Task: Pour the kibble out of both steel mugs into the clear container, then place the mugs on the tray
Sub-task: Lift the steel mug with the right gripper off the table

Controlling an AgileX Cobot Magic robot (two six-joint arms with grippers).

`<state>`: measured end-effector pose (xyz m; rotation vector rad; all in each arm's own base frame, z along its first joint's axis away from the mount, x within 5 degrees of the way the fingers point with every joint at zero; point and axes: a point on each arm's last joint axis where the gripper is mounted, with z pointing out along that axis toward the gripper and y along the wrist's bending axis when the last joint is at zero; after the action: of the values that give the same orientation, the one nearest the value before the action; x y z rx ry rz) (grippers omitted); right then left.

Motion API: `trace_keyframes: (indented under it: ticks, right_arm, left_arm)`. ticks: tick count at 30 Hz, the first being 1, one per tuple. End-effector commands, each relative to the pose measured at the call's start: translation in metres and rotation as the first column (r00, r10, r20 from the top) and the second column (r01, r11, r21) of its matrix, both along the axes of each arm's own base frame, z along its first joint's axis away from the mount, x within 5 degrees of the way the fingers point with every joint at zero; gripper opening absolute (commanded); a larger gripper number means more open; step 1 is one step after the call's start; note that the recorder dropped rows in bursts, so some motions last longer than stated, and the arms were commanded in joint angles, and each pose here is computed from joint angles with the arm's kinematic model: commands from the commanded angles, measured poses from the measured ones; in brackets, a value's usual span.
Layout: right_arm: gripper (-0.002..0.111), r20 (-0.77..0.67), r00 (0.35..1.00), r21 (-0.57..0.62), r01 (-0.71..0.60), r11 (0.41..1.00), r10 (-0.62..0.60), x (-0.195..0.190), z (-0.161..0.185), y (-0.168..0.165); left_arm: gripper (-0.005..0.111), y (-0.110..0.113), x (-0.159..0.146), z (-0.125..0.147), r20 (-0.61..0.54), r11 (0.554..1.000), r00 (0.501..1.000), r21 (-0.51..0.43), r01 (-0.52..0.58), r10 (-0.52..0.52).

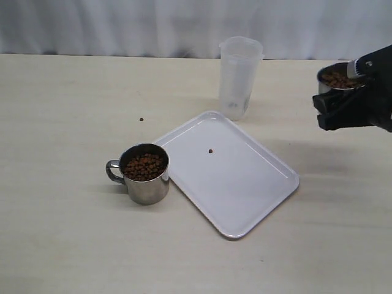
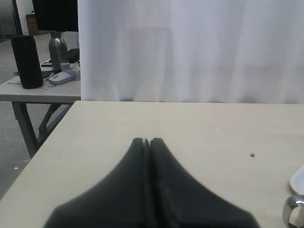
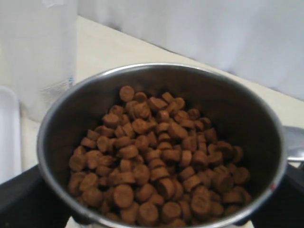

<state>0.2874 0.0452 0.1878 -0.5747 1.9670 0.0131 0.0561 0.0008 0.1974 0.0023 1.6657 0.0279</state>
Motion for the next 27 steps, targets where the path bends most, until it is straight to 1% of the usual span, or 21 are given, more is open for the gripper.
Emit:
trace_keyframes:
  ticks: [1,5,7,11,18,21,26,27]
  right_arm:
    - [0.005,0.086,0.996,-0.002,0.009,1.000,-0.009,0.007,0.015,0.001]
    - [0.005,0.036,0.999,-0.015,0.038,0.999,-0.038,0.009,0.013,-0.002]
    - [0.005,-0.013,0.997,0.000,0.081,0.997,-0.081,0.008,0.010,-0.005]
    - [0.005,-0.092,0.989,-0.017,0.114,0.993,-0.115,0.004,0.004,-0.008]
    - [0.005,-0.087,0.991,-0.035,0.103,0.994,-0.106,0.003,0.006,-0.008]
    - [0.005,-0.077,0.995,-0.053,0.061,0.997,-0.064,-0.003,0.009,-0.001]
    - [0.005,-0.059,0.994,-0.105,-0.103,0.989,0.097,-0.017,0.017,0.035]
    - [0.005,-0.058,0.992,-0.107,-0.119,0.987,0.113,-0.019,0.018,0.039]
  left_arm:
    - [0.000,0.000,0.000,0.000,0.007,1.000,1.000,-0.006,0.006,-0.005]
    - [0.000,0.000,0.000,0.000,0.007,1.000,1.000,-0.006,0.006,-0.005]
    - [0.000,0.000,0.000,0.000,0.007,1.000,1.000,-0.006,0.006,-0.005]
    - [0.000,0.000,0.000,0.000,0.007,1.000,1.000,-0.006,0.006,-0.005]
    - [0.000,0.000,0.000,0.000,0.007,1.000,1.000,-0.006,0.006,-0.005]
    - [0.000,0.000,0.000,0.000,0.007,1.000,1.000,-0.006,0.006,-0.005]
    - [0.000,0.000,0.000,0.000,0.007,1.000,1.000,-0.006,0.006,-0.005]
    - [0.000,0.000,0.000,0.000,0.007,1.000,1.000,-0.006,0.006,-0.005]
